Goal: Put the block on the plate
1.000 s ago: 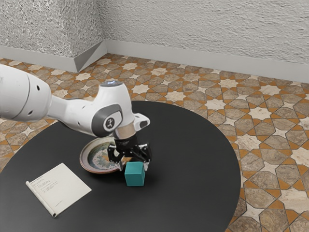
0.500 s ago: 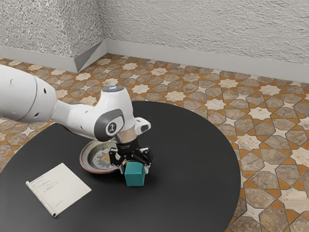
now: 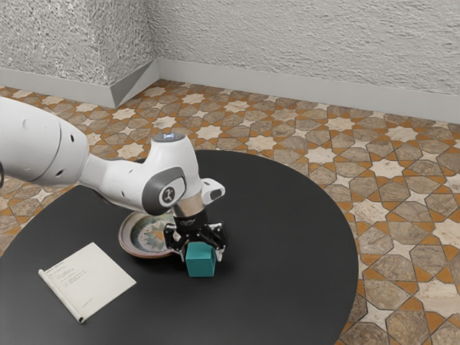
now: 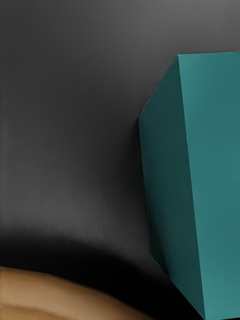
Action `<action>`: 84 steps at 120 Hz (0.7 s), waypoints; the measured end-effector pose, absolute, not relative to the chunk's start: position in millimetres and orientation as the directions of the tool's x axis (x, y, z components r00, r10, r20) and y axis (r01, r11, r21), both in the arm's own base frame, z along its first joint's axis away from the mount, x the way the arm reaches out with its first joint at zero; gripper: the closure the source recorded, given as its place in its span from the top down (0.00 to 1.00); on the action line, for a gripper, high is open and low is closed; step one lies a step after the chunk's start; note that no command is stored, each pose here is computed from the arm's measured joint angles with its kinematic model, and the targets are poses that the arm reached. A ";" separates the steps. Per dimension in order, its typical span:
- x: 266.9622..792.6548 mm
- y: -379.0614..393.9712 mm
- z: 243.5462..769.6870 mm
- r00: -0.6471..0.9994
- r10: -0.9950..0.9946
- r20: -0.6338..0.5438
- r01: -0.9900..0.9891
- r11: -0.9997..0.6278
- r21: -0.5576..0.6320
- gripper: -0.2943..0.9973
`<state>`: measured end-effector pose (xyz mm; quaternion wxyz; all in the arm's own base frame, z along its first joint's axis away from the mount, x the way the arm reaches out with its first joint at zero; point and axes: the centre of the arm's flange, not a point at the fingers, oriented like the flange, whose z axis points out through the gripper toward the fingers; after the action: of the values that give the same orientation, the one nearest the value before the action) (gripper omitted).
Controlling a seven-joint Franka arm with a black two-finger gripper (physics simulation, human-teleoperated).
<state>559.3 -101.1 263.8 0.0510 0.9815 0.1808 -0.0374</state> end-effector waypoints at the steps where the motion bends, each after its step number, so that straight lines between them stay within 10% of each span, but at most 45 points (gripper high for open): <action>1: 559.3 -101.1 263.8 0.932 0.351 -0.092 0.359 -0.929 0.087 0.75; 84: 559.2 -101.0 259.8 0.931 0.352 -0.094 0.360 -0.929 0.086 0.59</action>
<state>559.2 -101.0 259.8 0.0509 0.9814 0.1813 -0.0384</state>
